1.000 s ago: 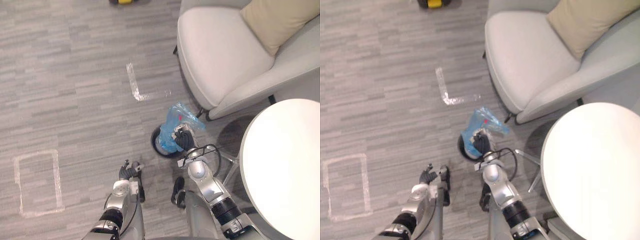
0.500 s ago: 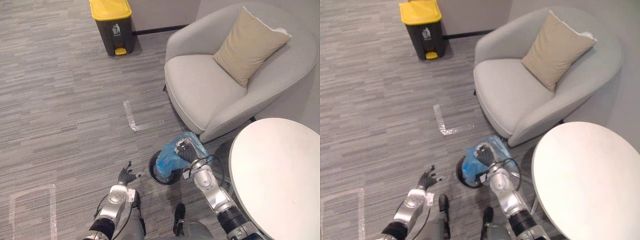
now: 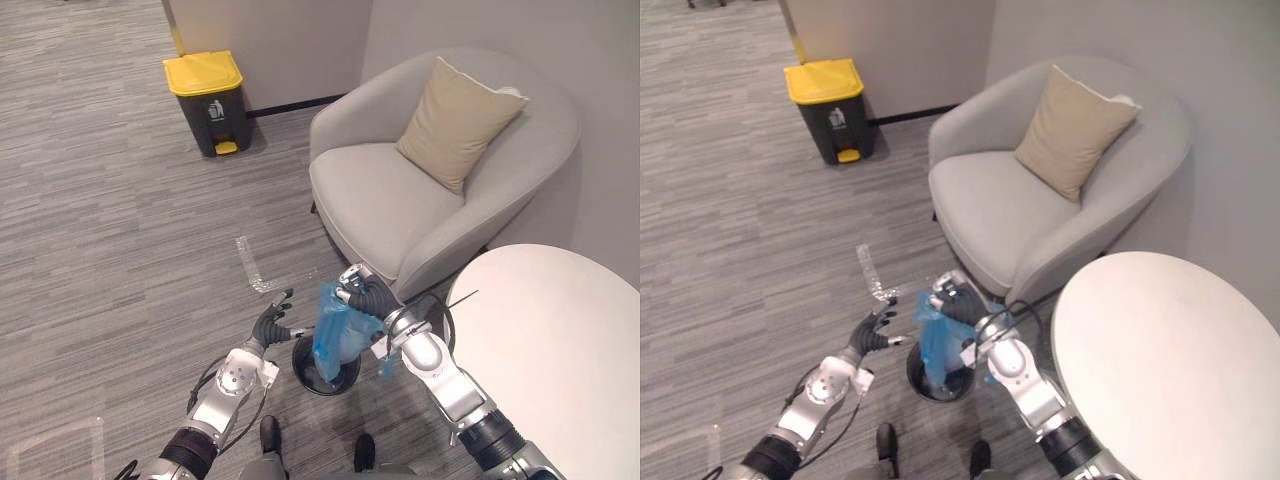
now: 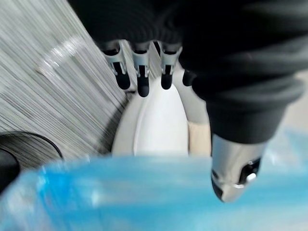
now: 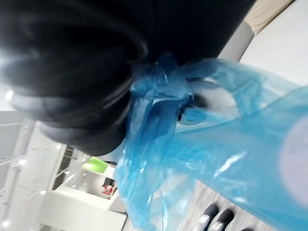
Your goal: Gather rubbish on tea table into small bin, then transfer packed bag to large trash can.
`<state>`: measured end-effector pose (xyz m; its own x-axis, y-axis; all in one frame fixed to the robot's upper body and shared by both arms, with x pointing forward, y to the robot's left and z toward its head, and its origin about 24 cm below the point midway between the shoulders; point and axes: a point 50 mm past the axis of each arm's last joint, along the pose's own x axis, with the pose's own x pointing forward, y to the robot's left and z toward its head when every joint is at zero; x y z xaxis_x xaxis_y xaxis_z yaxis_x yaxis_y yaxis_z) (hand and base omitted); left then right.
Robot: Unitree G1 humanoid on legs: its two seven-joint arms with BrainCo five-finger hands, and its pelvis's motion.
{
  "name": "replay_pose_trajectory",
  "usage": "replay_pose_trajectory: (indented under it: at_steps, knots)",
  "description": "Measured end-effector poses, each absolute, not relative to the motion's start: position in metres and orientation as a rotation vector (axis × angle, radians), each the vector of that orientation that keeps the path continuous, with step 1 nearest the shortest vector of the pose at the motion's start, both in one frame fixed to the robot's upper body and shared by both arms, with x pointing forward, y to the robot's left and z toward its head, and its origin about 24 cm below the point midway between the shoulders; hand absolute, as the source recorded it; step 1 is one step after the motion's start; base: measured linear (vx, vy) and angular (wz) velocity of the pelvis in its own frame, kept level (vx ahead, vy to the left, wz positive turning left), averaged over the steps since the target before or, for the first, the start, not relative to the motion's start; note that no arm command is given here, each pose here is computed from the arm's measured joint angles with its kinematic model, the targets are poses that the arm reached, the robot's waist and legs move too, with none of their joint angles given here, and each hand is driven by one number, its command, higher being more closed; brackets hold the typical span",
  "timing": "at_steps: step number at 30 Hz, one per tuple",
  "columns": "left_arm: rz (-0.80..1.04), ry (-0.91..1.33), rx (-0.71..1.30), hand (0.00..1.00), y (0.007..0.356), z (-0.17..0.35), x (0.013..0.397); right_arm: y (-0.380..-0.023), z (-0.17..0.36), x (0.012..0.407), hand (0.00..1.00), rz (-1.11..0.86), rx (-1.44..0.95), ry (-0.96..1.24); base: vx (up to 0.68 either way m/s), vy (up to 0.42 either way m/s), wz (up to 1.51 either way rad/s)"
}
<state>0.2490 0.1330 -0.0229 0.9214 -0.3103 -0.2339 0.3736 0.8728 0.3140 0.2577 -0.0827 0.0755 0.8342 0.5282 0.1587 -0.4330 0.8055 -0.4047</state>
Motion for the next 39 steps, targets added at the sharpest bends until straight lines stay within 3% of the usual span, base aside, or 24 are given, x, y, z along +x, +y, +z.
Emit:
replay_pose_trajectory:
  at_steps: [10, 17, 24, 25, 39]
  knots:
    - [-0.511, 0.008, 0.562, 0.00, 0.099, 0.003, 0.270, -0.048, 0.097, 0.248, 1.00, 0.707, -0.232, -0.342, -0.04, 0.004, -0.10]
    - [-0.470, -0.053, 0.712, 0.00, 0.091, 0.002, 0.277, -0.033, 0.102, 0.245, 1.00, 0.778, -0.137, -0.327, 0.00, -0.001, 0.00]
    - [-0.425, -0.002, 0.692, 0.00, 0.075, -0.013, 0.274, -0.015, 0.103, 0.252, 1.00, 0.779, -0.036, -0.271, 0.02, -0.004, 0.00]
    - [-0.424, 0.007, 0.686, 1.00, 0.073, -0.015, 0.273, -0.014, 0.104, 0.252, 1.00, 0.778, -0.031, -0.270, 0.00, 0.000, 0.00]
    - [-0.341, 0.079, 0.597, 1.00, 0.075, -0.022, 0.274, 0.006, 0.124, 0.253, 1.00, 0.793, 0.080, -0.305, 0.00, 0.000, 0.00]
